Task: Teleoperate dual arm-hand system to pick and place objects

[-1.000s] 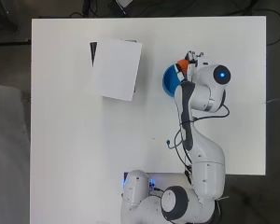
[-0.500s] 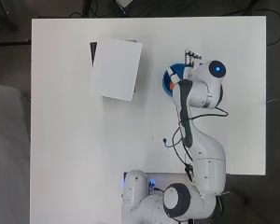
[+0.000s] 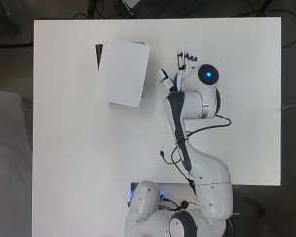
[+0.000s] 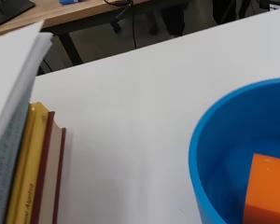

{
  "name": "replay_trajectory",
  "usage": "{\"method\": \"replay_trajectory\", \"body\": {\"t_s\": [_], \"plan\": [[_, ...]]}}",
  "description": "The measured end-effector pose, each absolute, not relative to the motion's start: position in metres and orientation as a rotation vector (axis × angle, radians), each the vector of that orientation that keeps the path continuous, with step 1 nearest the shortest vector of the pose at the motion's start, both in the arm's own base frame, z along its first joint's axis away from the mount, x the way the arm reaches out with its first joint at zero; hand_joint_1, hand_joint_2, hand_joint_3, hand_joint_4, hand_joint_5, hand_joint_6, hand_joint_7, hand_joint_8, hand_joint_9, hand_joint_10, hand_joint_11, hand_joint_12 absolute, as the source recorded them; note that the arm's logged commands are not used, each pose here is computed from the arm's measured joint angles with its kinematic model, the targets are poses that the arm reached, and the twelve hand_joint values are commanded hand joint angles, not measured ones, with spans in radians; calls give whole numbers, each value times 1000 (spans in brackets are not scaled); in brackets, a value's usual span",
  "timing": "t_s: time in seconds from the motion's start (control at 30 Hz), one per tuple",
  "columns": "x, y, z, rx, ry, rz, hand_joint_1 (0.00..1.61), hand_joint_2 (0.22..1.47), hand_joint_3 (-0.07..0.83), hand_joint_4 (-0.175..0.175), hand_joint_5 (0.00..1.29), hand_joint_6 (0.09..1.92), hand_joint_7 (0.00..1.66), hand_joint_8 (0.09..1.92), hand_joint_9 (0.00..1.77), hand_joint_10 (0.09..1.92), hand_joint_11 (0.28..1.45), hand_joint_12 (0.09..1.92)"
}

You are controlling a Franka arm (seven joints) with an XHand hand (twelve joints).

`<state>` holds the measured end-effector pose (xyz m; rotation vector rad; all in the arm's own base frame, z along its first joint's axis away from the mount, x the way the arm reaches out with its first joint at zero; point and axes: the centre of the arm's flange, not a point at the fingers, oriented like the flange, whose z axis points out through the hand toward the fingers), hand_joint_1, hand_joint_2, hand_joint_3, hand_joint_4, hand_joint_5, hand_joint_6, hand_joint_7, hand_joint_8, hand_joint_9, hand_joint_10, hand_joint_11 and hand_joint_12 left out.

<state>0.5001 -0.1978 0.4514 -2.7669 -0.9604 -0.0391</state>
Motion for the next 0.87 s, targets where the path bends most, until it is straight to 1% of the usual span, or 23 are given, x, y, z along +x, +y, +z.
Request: {"method": "replay_trajectory", "body": {"t_s": [0.17, 0.3, 0.37, 0.53, 0.7, 0.87], "plan": [[499, -175, 517, -2771, -1060, -50, 181, 997, -10, 89, 300, 87, 330, 87, 457, 87, 438, 87], [501, -179, 563, -2794, -1096, -86, 192, 989, -8, 76, 296, 87, 332, 87, 468, 87, 429, 87], [500, -173, 573, -2792, -1113, -71, 208, 988, -7, 70, 282, 87, 317, 87, 457, 87, 421, 87], [494, -120, 596, -2753, -1269, 36, 205, 975, -7, 65, 263, 87, 263, 87, 402, 87, 408, 87], [494, -93, 629, -2761, -1345, 73, 195, 976, -4, 59, 252, 87, 248, 87, 387, 87, 402, 87], [495, -70, 634, -2806, -1397, 130, 193, 983, 1, 52, 261, 87, 258, 87, 375, 87, 392, 87]]}}
